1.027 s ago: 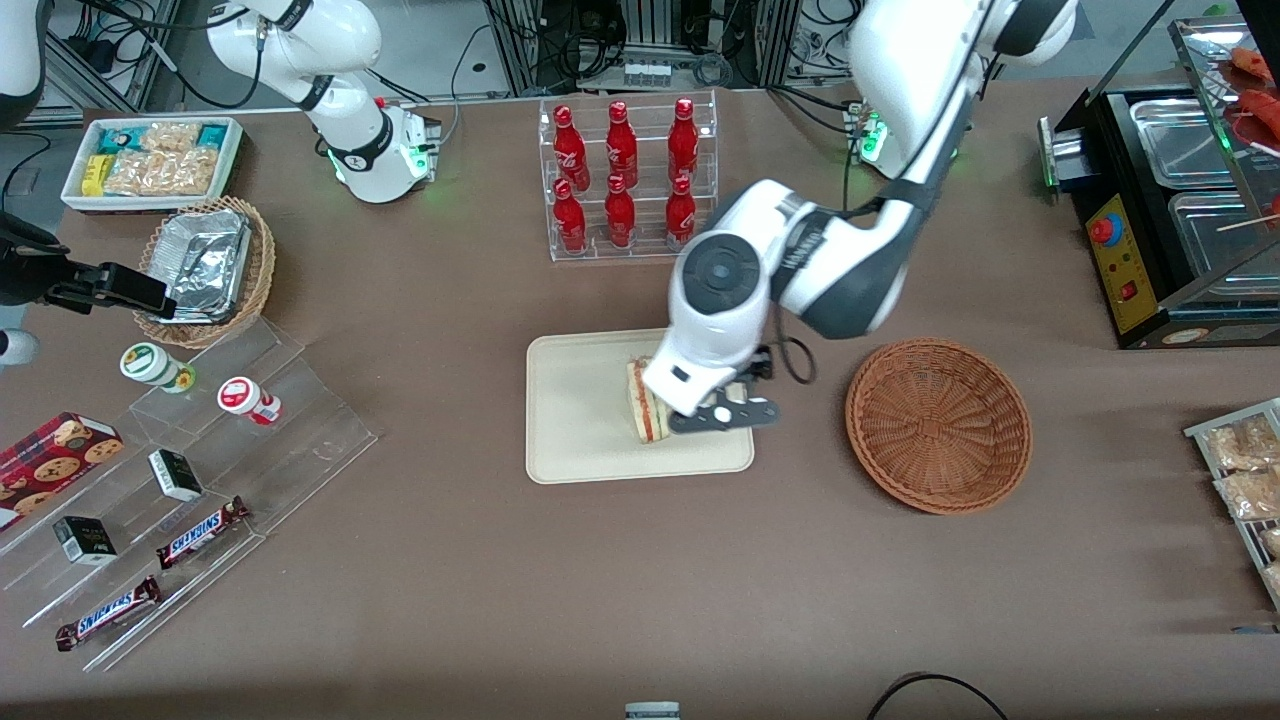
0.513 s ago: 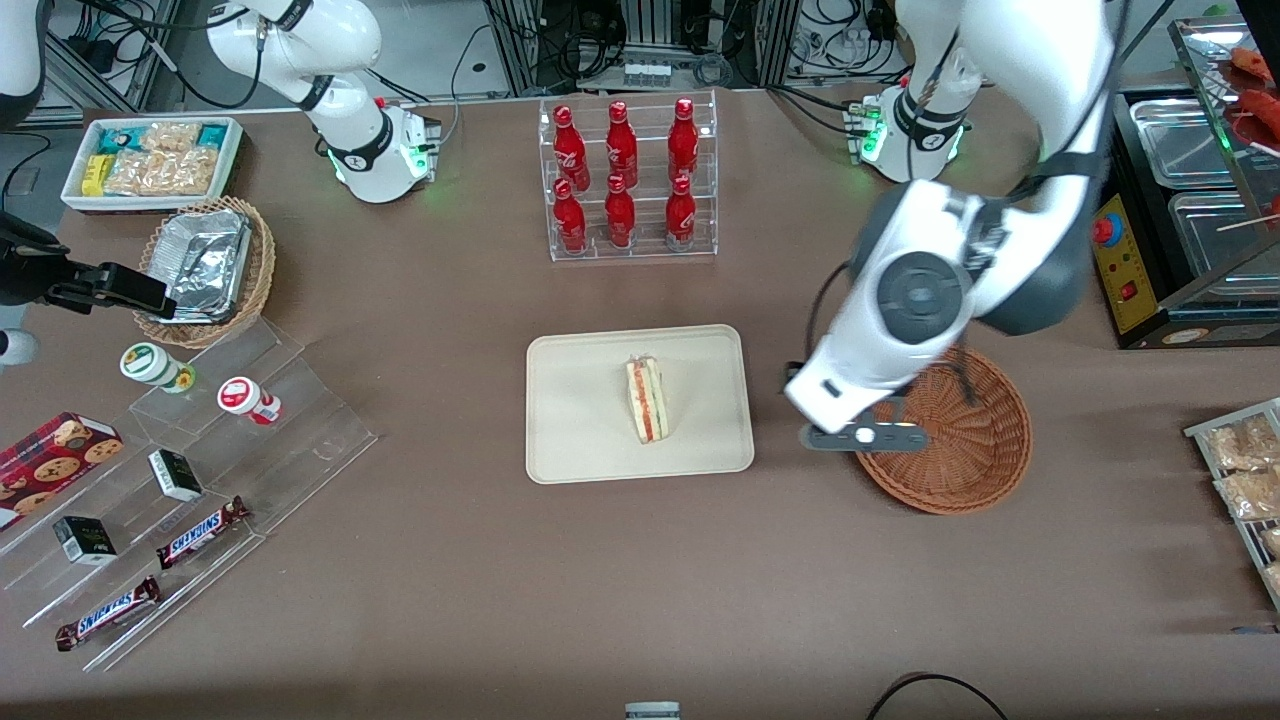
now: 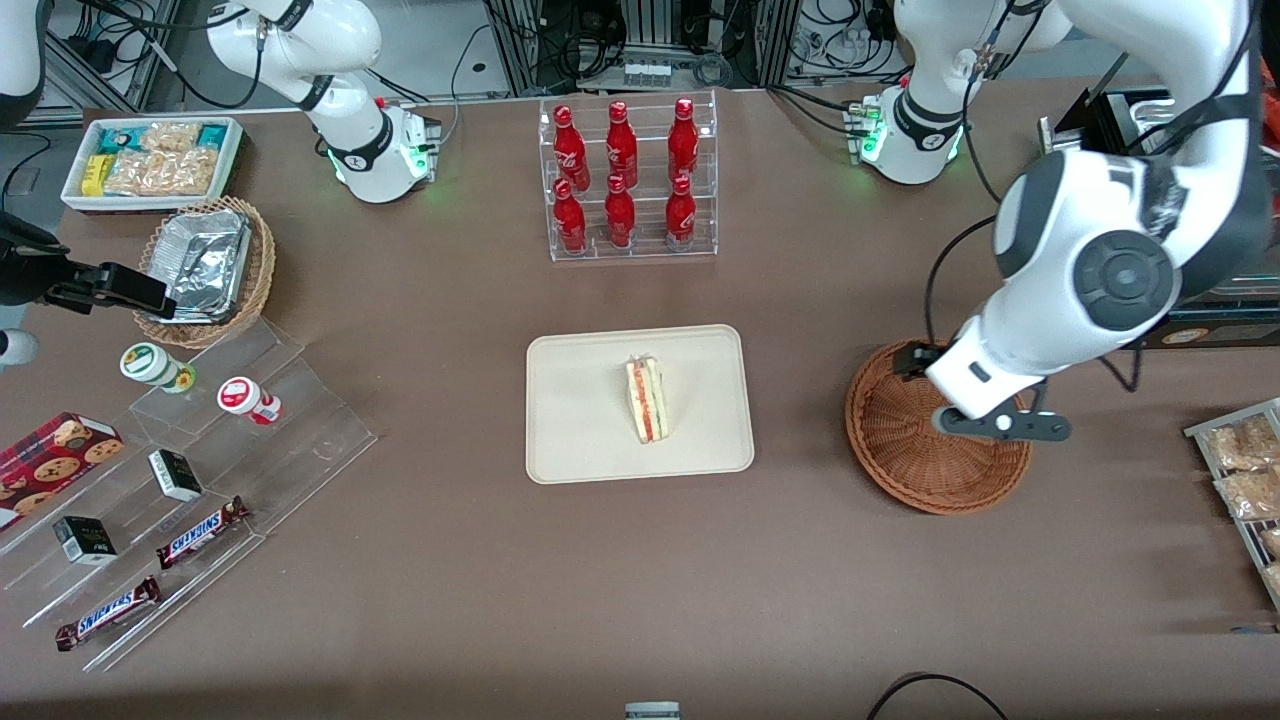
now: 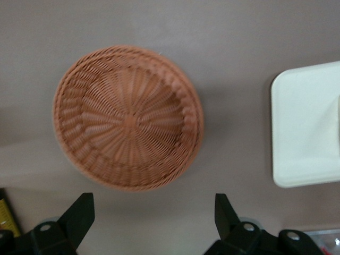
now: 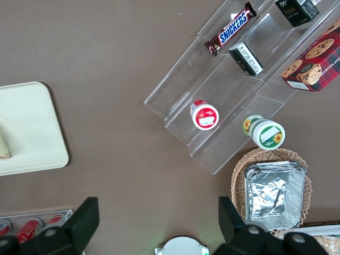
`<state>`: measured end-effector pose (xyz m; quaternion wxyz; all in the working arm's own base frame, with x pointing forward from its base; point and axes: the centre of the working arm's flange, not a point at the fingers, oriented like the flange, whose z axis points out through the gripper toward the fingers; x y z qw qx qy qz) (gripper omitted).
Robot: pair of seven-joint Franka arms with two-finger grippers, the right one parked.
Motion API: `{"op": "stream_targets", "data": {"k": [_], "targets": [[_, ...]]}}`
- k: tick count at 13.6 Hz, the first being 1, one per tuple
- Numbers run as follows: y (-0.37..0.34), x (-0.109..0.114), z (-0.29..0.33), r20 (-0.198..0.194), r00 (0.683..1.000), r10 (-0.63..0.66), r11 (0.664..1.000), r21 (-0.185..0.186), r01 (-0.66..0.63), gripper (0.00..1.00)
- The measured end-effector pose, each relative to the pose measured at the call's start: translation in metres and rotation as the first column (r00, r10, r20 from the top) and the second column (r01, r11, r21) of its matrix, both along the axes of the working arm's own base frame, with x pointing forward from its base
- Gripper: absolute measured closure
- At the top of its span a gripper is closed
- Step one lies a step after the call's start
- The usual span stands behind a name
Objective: Place sandwich from basket to tray
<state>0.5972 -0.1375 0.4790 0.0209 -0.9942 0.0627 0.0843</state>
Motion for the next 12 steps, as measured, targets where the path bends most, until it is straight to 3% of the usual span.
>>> {"op": "stream_targets", "data": {"k": [6,12], "targets": [[0.072,-0.028,0.06,-0.036,0.999,-0.014,1.0,-0.013,0.014,0.0],[0.106,-0.057,0.105,-0.03,0.999,0.03,0.999,-0.012,-0.03,0.0]]}}
